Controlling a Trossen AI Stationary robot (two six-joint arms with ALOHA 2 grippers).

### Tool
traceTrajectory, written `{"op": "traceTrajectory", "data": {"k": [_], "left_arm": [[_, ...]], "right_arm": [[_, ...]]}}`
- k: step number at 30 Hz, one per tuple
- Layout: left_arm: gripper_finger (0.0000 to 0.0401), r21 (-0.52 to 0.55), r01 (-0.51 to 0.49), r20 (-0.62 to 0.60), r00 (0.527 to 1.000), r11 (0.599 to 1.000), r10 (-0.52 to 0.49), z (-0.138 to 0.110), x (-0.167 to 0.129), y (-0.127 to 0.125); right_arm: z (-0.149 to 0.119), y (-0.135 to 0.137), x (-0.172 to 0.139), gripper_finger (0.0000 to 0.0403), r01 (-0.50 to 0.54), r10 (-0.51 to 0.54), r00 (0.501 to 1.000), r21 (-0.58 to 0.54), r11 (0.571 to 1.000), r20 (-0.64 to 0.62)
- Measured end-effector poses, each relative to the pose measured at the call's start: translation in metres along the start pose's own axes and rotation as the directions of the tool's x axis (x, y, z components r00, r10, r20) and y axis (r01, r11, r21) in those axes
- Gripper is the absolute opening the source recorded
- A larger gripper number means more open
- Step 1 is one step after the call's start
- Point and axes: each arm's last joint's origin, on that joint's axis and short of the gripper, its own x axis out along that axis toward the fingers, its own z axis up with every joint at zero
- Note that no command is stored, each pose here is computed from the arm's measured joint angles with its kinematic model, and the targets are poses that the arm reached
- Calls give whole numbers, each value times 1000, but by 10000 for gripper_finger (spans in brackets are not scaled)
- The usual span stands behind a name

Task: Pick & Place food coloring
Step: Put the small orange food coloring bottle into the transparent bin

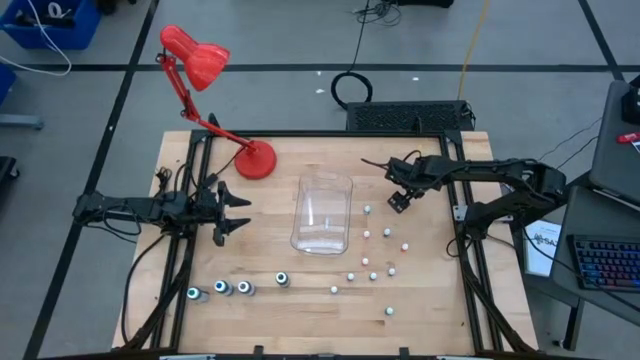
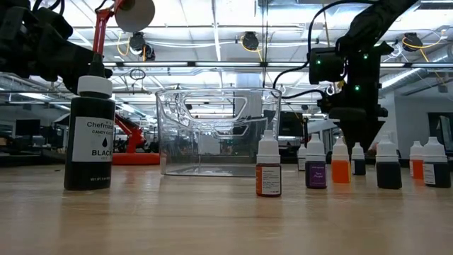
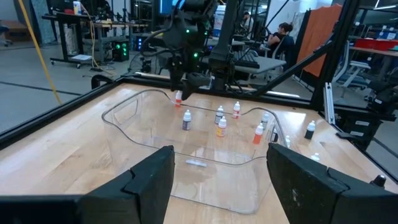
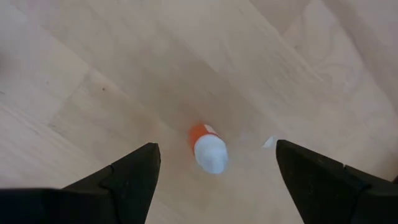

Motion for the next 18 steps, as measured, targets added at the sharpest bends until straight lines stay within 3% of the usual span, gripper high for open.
{"op": "traceTrajectory", "data": {"k": [18], "left_arm": [[253, 0, 0, 0, 1000, 1000, 0, 0, 0, 0]], "right_arm": [[2, 1, 0, 249, -9, 9, 1000, 8, 1000, 17]]}}
